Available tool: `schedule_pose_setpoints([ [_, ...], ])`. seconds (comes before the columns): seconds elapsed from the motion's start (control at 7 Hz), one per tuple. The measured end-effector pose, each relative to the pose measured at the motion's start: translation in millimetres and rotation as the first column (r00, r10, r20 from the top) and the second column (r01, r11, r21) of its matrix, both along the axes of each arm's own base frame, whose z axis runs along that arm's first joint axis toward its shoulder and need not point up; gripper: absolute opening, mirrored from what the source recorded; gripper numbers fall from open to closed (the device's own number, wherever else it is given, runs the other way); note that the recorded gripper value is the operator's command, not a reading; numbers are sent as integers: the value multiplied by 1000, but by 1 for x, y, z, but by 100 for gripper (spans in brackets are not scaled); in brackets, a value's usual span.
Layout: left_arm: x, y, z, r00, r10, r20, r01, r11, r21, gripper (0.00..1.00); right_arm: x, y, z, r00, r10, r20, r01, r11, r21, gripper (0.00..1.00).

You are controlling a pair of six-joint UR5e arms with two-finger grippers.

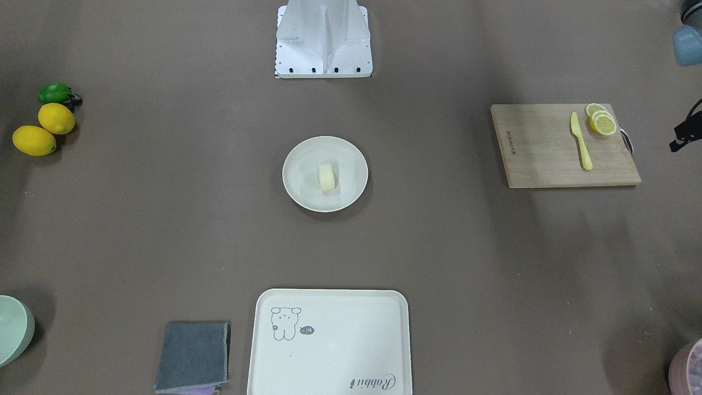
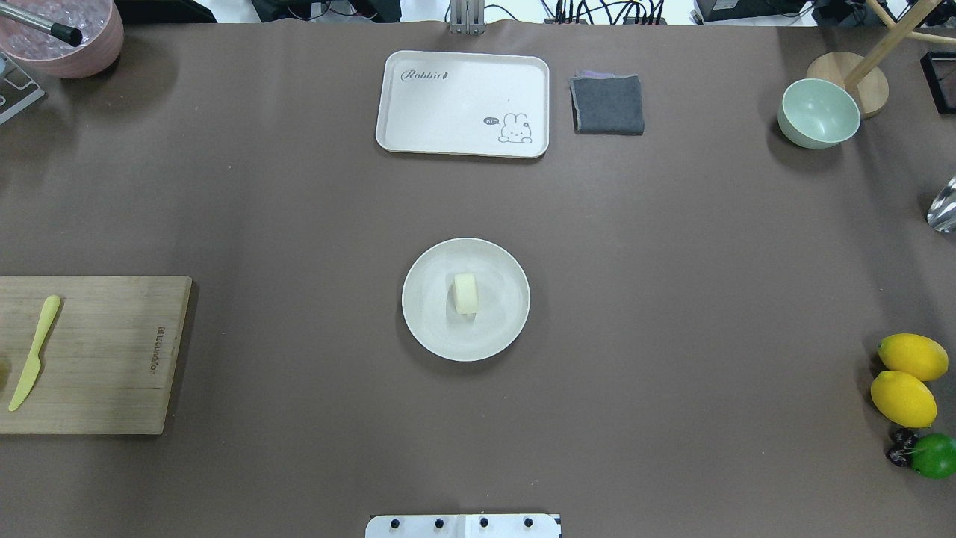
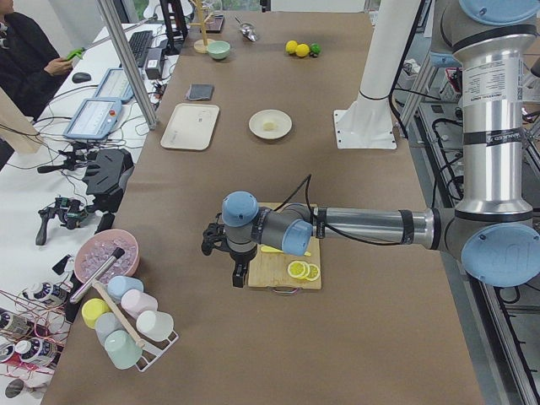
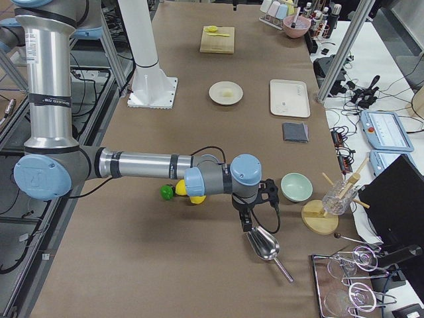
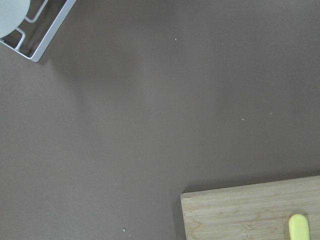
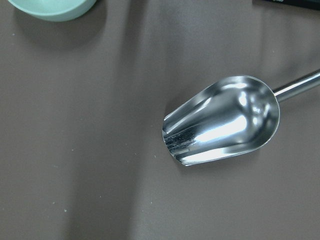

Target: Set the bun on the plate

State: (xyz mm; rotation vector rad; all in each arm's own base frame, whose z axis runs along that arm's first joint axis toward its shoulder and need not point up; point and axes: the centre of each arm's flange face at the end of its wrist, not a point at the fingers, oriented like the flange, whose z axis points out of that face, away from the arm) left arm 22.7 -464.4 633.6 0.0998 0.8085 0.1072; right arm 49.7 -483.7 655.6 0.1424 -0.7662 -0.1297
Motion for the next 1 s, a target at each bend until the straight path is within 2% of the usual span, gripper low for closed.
schedule_pose_setpoints([
  [0.29, 3, -4, -4, 998, 10, -64, -11, 1000, -15, 98, 2, 9, 7, 1000, -2, 8, 2, 1000, -11, 100],
  [1.0, -16, 0, -3, 997, -25, -75, 24, 1000, -13, 98, 1, 20, 20, 1000, -11, -4, 11, 1000, -28, 100],
])
